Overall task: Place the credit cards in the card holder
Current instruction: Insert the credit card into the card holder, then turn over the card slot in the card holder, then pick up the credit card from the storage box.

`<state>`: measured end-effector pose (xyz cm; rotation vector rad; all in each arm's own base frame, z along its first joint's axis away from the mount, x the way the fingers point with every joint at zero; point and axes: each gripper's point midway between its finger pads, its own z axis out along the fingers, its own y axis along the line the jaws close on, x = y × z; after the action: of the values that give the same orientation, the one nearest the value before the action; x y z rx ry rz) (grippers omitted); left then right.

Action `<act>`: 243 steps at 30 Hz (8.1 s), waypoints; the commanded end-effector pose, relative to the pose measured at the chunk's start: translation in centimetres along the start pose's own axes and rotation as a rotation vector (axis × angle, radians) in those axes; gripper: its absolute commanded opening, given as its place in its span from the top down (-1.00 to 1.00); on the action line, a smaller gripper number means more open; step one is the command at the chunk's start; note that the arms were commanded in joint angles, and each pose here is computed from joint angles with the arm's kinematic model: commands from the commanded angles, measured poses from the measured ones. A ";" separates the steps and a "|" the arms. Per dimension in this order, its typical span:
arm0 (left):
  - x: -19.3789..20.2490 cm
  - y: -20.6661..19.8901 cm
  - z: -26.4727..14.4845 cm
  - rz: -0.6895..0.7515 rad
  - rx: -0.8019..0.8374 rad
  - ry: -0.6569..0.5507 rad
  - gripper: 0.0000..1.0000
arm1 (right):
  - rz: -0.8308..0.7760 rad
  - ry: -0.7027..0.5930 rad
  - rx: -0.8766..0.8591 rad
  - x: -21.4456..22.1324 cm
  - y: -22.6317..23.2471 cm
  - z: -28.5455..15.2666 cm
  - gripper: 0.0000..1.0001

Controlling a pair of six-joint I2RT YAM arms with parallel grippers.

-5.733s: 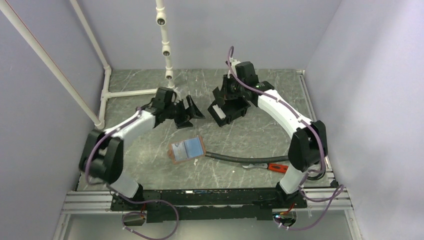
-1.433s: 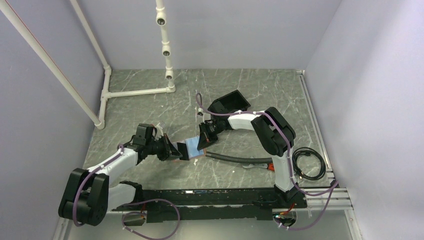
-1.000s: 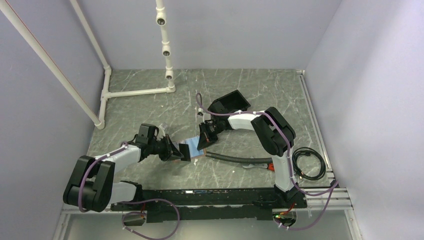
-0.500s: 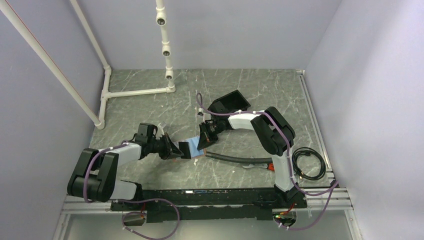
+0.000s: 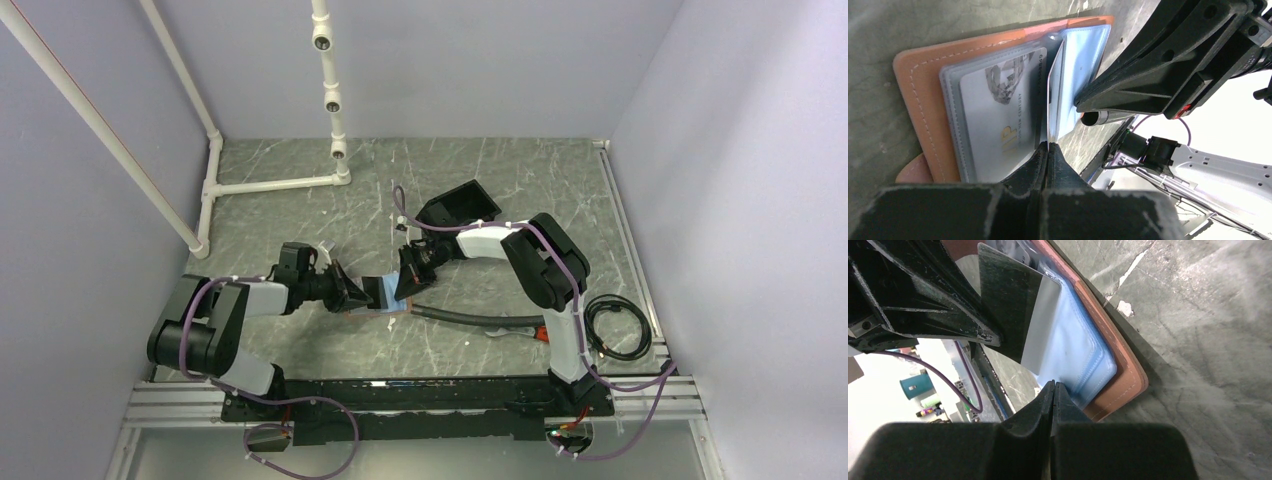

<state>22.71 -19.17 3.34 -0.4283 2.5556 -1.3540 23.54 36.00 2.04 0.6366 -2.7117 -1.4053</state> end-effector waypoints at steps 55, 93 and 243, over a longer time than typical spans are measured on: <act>0.5 -1.9 3.8 0.125 -0.245 0.047 0.07 | 0.053 -0.085 0.142 -1.2 -1.6 -1.9 0.92; -0.3 -4.6 -0.8 0.238 -0.339 -0.075 -0.22 | -0.041 -0.113 0.250 -2.1 -1.0 -4.9 0.66; -0.4 -7.7 -4.8 0.223 -0.251 -0.175 -0.26 | -0.101 -0.325 0.245 -14.4 -3.6 -15.2 0.57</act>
<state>22.32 -19.23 11.65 -0.2958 2.5798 -0.8582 40.26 27.41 7.52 0.5460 -3.1264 -1.2578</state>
